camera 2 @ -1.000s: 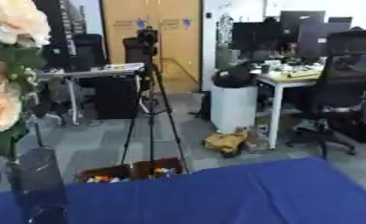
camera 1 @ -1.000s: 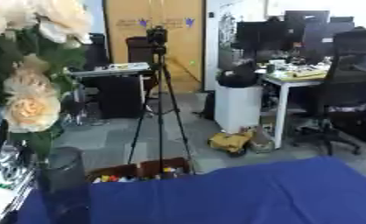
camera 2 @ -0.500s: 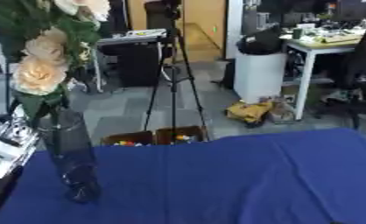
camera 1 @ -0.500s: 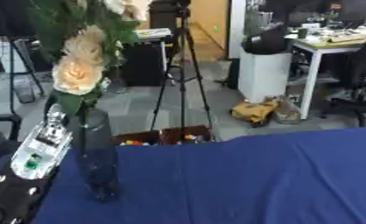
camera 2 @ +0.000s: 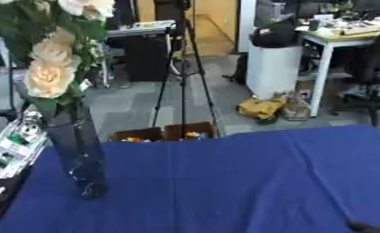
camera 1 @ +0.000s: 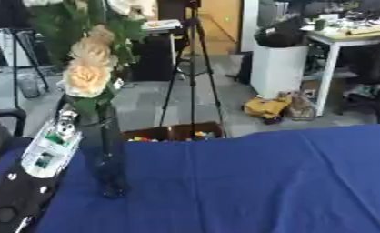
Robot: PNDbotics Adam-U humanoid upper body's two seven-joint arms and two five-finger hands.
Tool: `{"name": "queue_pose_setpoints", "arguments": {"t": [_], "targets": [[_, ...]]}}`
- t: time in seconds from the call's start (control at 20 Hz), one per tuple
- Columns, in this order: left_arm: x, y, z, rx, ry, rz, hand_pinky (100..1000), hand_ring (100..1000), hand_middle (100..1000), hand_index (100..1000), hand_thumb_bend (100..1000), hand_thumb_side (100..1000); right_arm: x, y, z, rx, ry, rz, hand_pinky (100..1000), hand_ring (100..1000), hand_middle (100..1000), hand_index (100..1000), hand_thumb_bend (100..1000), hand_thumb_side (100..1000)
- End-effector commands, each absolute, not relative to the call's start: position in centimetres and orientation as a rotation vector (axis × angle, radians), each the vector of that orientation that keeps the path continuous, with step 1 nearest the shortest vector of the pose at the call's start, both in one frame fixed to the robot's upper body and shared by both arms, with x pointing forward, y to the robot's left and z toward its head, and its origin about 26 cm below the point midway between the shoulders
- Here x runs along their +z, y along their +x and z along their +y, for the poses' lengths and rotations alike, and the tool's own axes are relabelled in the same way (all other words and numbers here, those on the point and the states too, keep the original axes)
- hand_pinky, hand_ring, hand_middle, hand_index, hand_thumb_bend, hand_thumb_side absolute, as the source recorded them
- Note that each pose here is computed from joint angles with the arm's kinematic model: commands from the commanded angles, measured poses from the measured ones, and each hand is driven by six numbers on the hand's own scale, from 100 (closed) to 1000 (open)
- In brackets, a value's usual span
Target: Arrange flowers into the vase.
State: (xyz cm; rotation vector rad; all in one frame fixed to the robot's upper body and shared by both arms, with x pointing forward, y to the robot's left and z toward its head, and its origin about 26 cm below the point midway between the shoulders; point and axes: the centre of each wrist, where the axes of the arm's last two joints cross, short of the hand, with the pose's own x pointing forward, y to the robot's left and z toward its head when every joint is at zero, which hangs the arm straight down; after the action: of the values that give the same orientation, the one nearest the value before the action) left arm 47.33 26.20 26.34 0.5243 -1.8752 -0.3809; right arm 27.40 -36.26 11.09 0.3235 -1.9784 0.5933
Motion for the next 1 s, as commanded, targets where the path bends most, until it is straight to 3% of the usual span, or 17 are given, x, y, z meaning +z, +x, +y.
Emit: {"name": "queue_pose_setpoints", "arguments": {"t": [0.05, 0.55, 0.85, 1.0], "targets": [[27.3, 47.3, 26.7, -0.342, 0.531, -1.878, 447, 453, 439, 608, 584, 771, 11.7, 27.5, -36.3, 0.616, 0.311, -1.991, 906, 944, 521, 769, 266, 543], [26.1, 47.5, 27.2, -0.228, 0.495, -1.845, 462, 466, 454, 618, 572, 796, 11.6, 27.5, -36.3, 0.616, 0.311, -1.991, 907, 944, 521, 769, 261, 543], [25.5, 47.6, 27.8, -0.234, 0.552, -1.805, 479, 489, 479, 634, 596, 781, 11.6, 27.5, -36.4, 0.615, 0.311, -1.99, 907, 944, 521, 769, 259, 544], [25.6, 47.5, 28.0, -0.236, 0.603, -1.813, 500, 522, 518, 665, 650, 752, 11.6, 27.5, -36.4, 0.614, 0.311, -1.99, 907, 944, 521, 769, 257, 544]]}}
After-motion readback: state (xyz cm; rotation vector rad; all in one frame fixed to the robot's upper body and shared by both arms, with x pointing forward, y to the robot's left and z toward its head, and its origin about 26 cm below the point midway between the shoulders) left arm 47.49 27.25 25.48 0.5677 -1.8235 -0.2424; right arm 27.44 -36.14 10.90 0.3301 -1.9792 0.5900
